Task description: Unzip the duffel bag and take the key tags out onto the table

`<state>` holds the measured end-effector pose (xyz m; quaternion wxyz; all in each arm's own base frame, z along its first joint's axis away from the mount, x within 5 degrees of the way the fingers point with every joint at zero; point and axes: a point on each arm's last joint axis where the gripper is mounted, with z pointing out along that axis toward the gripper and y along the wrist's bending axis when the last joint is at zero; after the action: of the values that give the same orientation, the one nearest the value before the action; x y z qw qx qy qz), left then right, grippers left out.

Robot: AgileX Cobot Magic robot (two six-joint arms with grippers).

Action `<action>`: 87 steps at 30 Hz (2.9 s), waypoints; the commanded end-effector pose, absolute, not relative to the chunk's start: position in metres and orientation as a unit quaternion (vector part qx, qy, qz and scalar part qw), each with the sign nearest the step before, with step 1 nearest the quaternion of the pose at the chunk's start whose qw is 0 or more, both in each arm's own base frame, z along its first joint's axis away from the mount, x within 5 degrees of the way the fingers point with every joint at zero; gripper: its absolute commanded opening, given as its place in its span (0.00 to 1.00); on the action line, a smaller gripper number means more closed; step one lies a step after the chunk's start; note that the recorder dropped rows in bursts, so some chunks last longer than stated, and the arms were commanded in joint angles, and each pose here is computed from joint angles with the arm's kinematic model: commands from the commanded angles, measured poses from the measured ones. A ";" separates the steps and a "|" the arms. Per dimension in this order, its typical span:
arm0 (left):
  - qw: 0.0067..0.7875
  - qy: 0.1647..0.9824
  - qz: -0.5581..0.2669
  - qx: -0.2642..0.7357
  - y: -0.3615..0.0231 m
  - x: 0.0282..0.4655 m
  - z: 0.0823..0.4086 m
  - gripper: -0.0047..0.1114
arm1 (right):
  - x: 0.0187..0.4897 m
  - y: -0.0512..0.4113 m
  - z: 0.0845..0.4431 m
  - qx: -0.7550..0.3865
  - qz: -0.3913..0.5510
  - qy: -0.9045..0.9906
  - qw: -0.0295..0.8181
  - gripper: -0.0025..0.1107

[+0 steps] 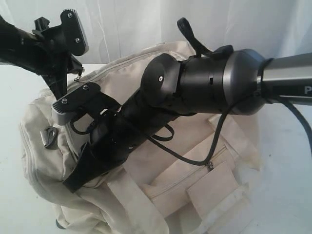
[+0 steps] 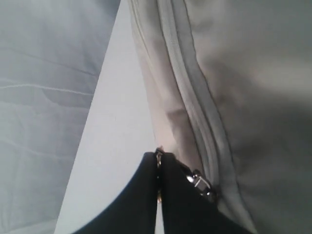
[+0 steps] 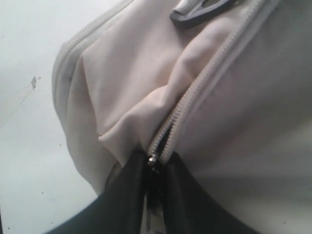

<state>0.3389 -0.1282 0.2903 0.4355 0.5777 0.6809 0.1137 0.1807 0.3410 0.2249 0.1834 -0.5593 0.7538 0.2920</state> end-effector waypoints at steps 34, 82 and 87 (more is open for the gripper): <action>0.510 0.582 0.101 0.625 -0.235 0.401 0.322 0.04 | 0.172 0.338 0.222 -0.576 0.292 0.749 0.148 0.02; 0.548 0.550 -0.002 0.630 -0.319 0.405 0.329 0.07 | 0.174 0.339 0.223 -0.568 0.295 0.751 0.160 0.02; 0.543 0.546 0.013 0.638 -0.317 0.407 0.328 0.48 | 0.174 0.339 0.223 -0.569 0.296 0.751 0.158 0.02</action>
<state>0.4109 -0.3115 0.3230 0.5343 0.6422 0.5493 0.0200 0.1807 0.3410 0.2249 0.1835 -0.5593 0.7538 0.2919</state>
